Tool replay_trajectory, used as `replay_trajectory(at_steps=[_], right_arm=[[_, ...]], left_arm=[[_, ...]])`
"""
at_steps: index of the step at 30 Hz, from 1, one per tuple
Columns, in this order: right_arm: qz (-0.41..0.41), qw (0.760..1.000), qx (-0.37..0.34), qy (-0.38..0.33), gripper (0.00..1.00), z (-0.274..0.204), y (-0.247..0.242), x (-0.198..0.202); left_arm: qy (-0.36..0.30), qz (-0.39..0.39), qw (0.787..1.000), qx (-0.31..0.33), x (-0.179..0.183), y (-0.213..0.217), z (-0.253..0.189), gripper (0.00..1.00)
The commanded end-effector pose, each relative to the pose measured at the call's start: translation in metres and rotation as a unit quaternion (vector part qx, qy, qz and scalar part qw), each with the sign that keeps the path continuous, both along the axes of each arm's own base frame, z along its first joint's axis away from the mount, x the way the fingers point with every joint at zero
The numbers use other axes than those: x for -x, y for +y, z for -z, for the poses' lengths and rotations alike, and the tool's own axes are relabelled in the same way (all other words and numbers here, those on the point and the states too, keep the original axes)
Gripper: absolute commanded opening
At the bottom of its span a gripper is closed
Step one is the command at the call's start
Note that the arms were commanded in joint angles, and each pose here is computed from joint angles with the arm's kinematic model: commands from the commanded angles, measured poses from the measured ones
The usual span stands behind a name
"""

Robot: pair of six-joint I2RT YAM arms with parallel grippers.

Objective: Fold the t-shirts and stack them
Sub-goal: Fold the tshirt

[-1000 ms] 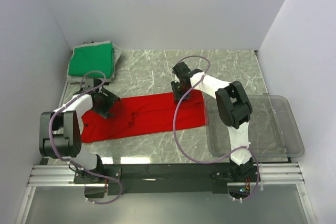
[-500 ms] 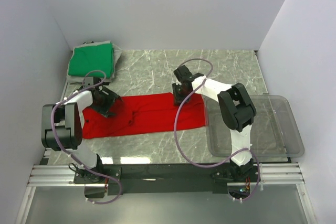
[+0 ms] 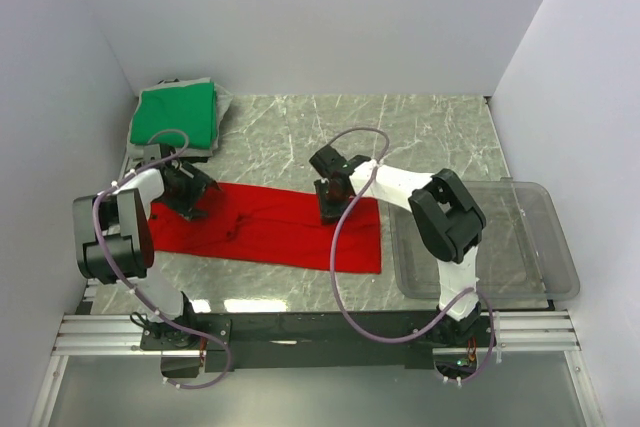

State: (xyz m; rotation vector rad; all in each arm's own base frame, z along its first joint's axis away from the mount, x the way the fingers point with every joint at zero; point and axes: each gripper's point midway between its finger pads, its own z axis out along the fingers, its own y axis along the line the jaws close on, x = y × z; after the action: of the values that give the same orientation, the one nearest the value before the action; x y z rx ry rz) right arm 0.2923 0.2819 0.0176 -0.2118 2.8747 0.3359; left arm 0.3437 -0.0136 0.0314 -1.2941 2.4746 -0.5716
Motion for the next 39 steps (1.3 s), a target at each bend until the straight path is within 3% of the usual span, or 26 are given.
replay_trajectory(at_steps=[1, 19, 39], right_arm=[[0.001, 0.995, 0.071, 0.067, 0.34, 0.016, -0.023, 0.056], [-0.041, 0.986, 0.058, 0.152, 0.34, 0.014, -0.020, 0.167], [-0.034, 0.982, 0.031, 0.181, 0.34, 0.005, -0.030, 0.205]], left_arm=[[0.035, 0.020, 0.996, -0.081, 0.010, 0.027, 0.032, 0.80], [0.053, 0.146, 0.984, -0.092, 0.008, -0.055, 0.058, 0.80], [0.034, 0.298, 0.949, -0.098, -0.031, -0.186, 0.059, 0.79]])
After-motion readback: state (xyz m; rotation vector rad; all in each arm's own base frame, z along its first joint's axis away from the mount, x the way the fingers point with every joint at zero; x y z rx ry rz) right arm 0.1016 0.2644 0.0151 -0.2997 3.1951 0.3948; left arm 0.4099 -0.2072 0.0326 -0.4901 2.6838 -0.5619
